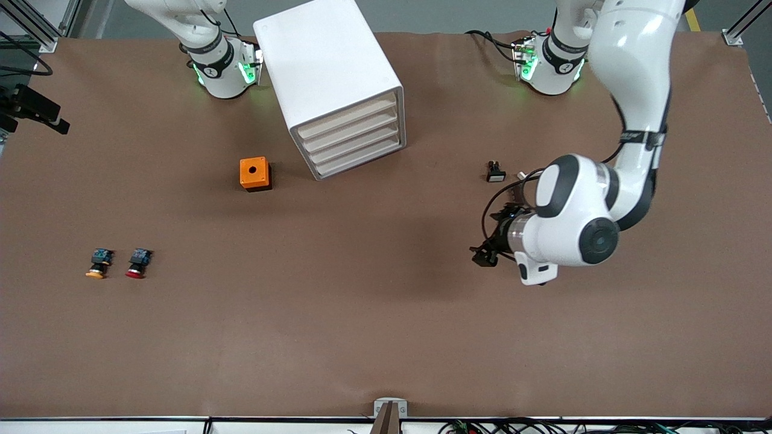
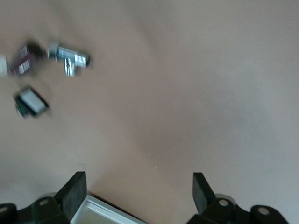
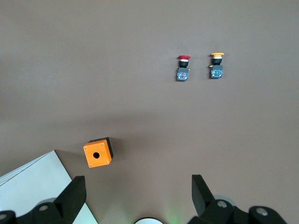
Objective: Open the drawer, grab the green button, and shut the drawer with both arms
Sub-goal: 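Reach the left gripper toward the white cabinet's drawer handle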
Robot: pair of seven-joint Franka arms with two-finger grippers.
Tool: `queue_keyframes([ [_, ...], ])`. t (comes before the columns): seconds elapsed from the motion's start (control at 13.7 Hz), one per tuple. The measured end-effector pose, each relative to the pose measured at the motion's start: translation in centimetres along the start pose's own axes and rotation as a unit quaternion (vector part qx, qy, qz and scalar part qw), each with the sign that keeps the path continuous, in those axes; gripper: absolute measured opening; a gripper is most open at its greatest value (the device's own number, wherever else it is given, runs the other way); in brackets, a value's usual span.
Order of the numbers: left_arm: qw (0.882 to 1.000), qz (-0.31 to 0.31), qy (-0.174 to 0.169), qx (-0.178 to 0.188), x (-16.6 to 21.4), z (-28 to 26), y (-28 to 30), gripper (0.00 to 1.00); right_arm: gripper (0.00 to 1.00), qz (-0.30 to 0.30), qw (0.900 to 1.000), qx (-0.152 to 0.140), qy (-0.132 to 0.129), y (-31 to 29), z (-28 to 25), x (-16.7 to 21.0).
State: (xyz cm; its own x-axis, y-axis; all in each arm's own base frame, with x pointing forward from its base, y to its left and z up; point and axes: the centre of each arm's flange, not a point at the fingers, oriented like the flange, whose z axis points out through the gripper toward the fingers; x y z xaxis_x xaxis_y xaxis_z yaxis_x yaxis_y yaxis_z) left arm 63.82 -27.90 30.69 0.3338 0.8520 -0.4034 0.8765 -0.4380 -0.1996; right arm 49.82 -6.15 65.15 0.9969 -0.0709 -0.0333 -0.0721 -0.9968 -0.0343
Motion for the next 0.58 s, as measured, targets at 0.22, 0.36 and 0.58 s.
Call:
queue_keyframes([
  [0.22, 0.988, -0.141, -0.045, 0.036, -1.0, 5.8, 1.3, 1.00, 1.00, 0.001, 1.000, -0.001, 0.003, 0.1, -0.1, 0.0],
  [0.36, 0.970, -0.222, -0.080, 0.060, -1.9, 8.6, 1.9, 1.00, 1.00, 0.002, 1.000, -0.005, 0.006, 0.3, -0.2, 0.1],
  [0.58, 0.938, -0.301, -0.133, 0.111, -3.3, 11.4, 2.1, 1.00, 1.00, 0.003, 1.000, -0.013, 0.009, 0.5, -0.2, 0.2],
])
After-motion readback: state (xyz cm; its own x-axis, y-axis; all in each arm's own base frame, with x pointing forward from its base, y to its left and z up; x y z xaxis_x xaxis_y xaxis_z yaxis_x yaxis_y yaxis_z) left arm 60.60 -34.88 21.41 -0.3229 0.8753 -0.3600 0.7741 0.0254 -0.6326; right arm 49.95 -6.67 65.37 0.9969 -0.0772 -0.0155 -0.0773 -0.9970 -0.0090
